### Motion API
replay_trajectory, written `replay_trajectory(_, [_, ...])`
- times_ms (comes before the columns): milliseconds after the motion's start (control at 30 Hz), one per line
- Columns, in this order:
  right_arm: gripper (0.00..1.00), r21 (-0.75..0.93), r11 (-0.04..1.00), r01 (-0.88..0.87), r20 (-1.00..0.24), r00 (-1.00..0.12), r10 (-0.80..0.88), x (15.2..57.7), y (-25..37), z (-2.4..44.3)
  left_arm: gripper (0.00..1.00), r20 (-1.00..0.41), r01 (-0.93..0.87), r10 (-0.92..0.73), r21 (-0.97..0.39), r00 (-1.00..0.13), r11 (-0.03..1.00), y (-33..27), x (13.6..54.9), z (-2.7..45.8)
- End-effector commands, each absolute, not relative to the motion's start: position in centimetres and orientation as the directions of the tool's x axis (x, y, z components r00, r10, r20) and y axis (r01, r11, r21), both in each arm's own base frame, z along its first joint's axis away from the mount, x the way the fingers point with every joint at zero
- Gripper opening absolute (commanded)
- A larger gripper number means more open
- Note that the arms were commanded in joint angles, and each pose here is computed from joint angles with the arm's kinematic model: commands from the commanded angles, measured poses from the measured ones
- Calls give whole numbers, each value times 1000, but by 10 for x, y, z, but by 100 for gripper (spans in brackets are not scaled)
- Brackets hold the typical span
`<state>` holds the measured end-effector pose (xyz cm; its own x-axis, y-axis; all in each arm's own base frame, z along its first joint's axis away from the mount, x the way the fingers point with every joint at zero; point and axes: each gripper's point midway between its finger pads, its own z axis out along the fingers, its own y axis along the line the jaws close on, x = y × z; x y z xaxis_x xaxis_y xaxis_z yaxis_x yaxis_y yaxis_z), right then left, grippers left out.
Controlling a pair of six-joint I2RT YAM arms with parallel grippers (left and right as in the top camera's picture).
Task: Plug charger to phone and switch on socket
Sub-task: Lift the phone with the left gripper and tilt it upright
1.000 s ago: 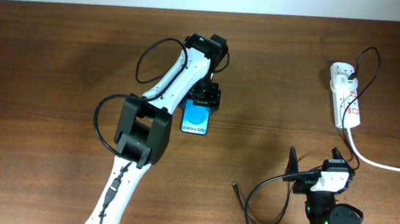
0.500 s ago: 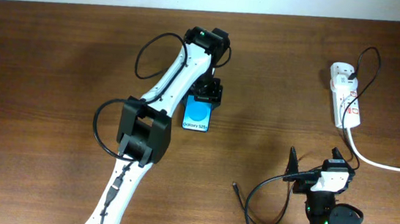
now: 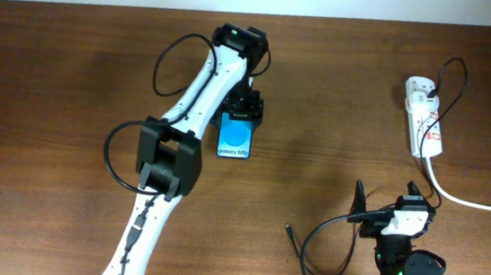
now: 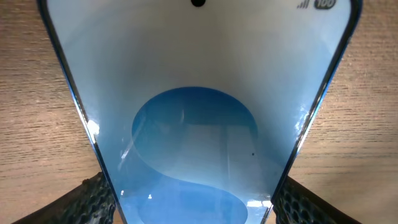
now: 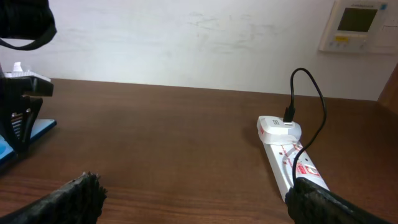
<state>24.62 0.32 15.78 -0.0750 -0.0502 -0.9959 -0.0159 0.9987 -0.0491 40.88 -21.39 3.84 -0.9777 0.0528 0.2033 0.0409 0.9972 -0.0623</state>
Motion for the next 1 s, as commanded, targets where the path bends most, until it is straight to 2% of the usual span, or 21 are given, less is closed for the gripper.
replay_trajectory(0, [98, -45, 999, -16, -996, -80, -46, 246, 4, 155, 72, 218, -1, 28, -132, -976, 991, -210, 414, 45])
replay_trajectory(333, [99, -45, 999, -16, -996, -80, -46, 246, 4, 155, 71, 274, -44, 58, -352, -960, 935, -212, 417, 57])
replay_trajectory(500, [98, -45, 999, -16, -996, -81, -46, 246, 4, 155, 71, 281, -70, 134, -612, -950, 787, -237, 418, 84])
replay_trajectory(567, [98, -45, 999, -16, -996, -80, -46, 246, 4, 155, 71, 279, -87, 145, -677, -949, 731, -242, 419, 94])
replay_trajectory(767, [98, -45, 999, -16, -996, -80, -46, 246, 4, 155, 72, 262, -132, 168, -828, -950, 545, -253, 427, 126])
replay_trajectory(967, [98, -45, 999, -16, -996, -80, -46, 246, 4, 155, 72, 264, -183, 155, -897, -952, 402, -252, 437, 150])
